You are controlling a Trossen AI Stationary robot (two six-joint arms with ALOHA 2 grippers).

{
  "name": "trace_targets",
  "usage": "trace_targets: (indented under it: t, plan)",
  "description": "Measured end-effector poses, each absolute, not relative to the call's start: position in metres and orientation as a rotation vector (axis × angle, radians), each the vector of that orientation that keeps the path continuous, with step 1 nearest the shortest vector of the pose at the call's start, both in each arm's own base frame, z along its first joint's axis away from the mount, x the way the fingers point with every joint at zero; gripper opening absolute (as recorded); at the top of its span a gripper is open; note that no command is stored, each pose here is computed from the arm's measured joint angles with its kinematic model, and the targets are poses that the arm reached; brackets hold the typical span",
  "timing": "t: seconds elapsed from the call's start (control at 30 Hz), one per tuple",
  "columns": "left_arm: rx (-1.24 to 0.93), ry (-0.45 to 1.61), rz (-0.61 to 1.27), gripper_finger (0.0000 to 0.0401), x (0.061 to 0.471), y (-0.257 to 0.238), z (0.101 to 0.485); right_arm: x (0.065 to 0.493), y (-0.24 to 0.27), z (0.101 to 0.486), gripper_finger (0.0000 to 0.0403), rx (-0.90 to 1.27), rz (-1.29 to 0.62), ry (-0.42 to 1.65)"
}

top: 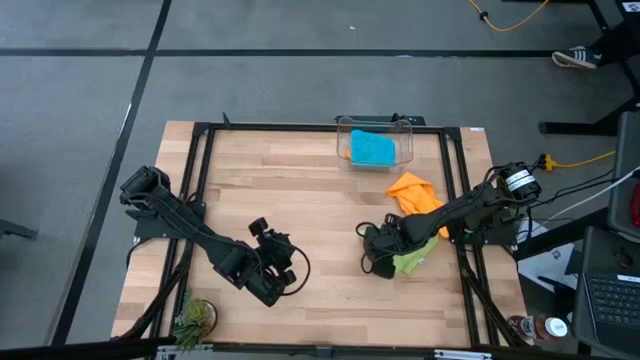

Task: Fold microfiber towels
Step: Fold the green microfiber cloth

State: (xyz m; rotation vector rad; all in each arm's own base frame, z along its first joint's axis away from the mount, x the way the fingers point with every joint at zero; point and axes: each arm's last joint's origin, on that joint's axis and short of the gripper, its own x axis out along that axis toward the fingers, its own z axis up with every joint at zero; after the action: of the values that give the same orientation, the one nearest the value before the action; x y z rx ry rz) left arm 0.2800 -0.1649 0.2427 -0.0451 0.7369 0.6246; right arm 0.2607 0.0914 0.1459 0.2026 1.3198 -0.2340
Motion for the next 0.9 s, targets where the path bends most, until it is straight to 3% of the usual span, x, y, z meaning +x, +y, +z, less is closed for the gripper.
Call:
trace_targets:
  t: [0.37,0.6,0.77,0.9]
  plan:
    - [-0.045,0.737,0.624,0.0173,0.280,-0.165,0.243,0.264,0.094,0.154,0.0259,0.284,-0.150,1.381]
    - [-0.046,0.737,0.626,0.0173,0.280,-0.165,0.243,0.270,0.086,0.173,0.0259,0.320,-0.202,1.443]
    - [-0.045,0.737,0.626,0.0173,0.280,-0.165,0.243,0.268,0.093,0.174,0.0259,0.441,-0.049,1.524]
    - [-0.045,0.737,0.626,0.0173,0.280,-0.165,0.243,0.261,0.105,0.173,0.0258,0.500,-0.142,1.552]
